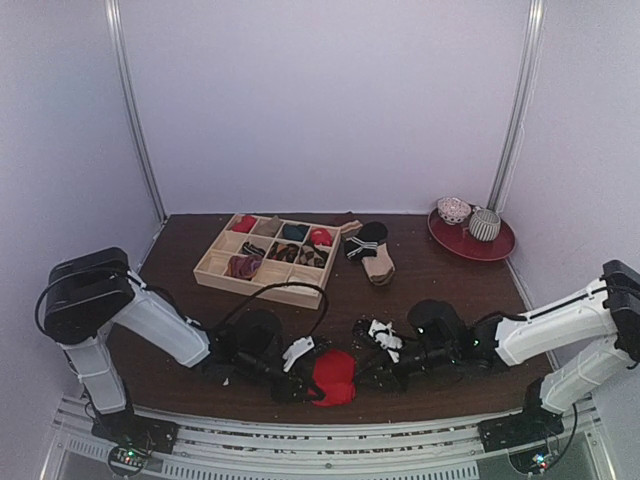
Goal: Roll the socks
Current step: Roll a pair of socks at the center of the board.
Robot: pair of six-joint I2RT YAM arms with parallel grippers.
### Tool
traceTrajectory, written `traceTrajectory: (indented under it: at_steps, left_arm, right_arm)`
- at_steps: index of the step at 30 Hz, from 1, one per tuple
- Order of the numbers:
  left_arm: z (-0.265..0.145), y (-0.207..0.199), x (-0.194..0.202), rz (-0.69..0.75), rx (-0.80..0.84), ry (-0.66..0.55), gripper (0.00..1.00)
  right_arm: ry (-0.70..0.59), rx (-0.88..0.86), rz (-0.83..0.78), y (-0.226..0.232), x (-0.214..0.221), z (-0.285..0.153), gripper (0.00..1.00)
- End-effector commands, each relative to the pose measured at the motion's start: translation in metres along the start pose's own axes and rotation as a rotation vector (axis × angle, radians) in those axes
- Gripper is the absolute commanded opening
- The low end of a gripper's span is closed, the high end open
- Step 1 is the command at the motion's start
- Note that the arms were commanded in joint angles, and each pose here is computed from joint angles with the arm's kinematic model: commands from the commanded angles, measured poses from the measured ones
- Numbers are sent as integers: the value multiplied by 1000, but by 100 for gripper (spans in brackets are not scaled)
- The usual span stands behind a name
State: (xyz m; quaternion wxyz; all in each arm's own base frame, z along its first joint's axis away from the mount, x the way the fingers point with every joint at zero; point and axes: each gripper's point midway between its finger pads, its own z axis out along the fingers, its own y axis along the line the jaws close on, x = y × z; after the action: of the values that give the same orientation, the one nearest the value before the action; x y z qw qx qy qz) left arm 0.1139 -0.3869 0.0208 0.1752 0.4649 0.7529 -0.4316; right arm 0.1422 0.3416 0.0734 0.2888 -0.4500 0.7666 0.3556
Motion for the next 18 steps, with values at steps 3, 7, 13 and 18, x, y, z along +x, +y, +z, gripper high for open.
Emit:
traceTrajectory:
  at_steps: [3, 7, 13, 18]
  left_arm:
    - [6, 13, 79, -258, 13, 256, 0]
    - [9, 13, 84, -273, 25, 266, 0]
    - [7, 15, 87, -283, 18, 273, 0]
    - [7, 15, 88, -283, 18, 276, 0]
  right_arm:
    - [-130, 204, -354, 3, -16, -10, 45]
    - [-84, 216, -539, 22, -2, 0, 49]
    - [-3, 172, -633, 39, 13, 21, 51]
    - [62, 217, -635, 34, 28, 34, 51]
